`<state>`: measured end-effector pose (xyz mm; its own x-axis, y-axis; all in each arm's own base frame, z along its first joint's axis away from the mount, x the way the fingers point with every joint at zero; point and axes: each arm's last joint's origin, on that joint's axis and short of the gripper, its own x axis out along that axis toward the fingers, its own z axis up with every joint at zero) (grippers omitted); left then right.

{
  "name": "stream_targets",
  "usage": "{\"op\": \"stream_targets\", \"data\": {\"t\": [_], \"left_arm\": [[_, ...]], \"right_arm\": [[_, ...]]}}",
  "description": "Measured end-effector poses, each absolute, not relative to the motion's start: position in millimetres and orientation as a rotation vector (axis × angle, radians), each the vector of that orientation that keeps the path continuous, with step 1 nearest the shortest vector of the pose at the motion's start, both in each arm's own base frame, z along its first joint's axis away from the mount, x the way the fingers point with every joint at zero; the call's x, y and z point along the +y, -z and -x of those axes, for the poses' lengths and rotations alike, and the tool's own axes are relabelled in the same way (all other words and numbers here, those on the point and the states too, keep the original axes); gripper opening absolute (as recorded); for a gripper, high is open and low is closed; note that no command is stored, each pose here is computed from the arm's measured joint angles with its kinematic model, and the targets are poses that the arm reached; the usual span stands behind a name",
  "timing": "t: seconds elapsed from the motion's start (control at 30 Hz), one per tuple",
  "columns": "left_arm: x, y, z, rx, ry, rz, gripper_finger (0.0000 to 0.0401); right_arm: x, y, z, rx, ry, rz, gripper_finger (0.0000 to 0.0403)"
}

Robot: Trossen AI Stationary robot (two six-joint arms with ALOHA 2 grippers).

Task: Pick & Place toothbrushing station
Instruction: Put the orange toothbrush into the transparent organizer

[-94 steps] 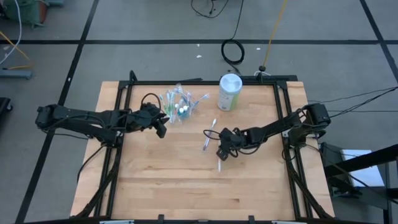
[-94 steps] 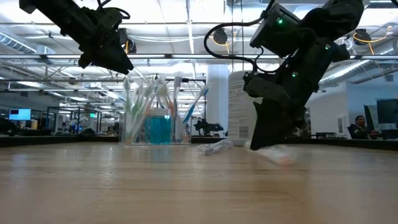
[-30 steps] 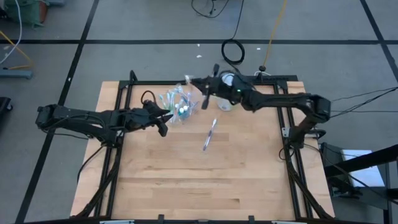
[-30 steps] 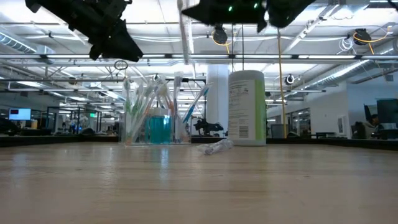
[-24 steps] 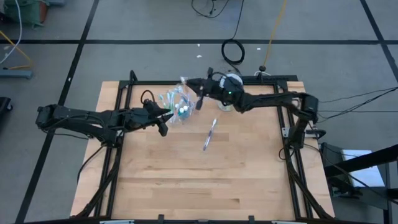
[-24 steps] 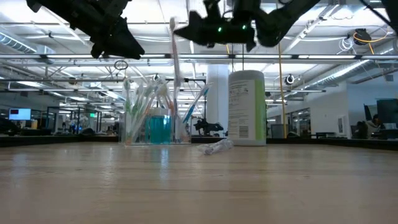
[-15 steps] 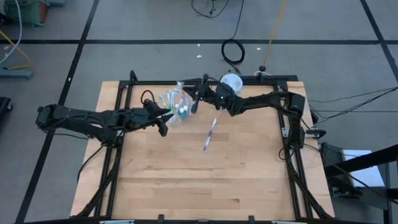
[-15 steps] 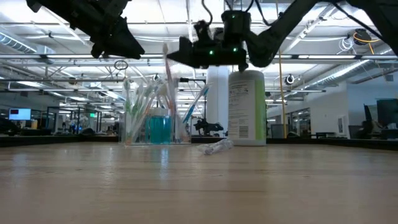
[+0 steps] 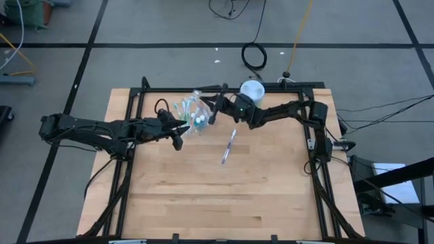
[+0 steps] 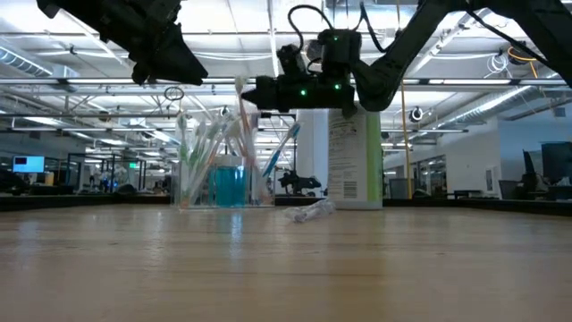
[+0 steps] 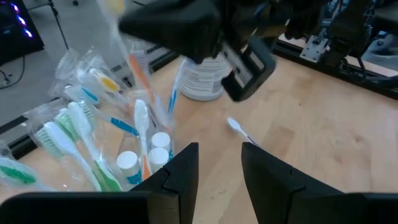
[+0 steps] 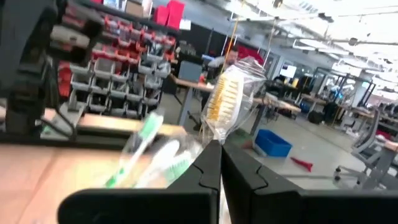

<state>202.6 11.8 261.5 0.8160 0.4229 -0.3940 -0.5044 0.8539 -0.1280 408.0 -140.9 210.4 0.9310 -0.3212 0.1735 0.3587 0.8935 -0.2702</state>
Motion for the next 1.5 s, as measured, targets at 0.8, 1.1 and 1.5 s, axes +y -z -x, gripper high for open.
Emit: {"op": "stream_targets", "data": {"t": [0.8,1.1,1.5], "left_arm": [[12,-261,-202,0.366,-0.505,0.246,0.0124],[12,-261,-202,0.363,-0.508,0.256,0.0124],[12,-261,-202,0.362,-0.51,0.258,0.0124]], "right_arm": [[-113,-151,-385,0.128,0.293,0.348,0.0],[-118,-153,-383,0.121,0.416,0.299,0.0006],[-105,-150,-385,0.183,0.446,0.291,0.0093]]}}
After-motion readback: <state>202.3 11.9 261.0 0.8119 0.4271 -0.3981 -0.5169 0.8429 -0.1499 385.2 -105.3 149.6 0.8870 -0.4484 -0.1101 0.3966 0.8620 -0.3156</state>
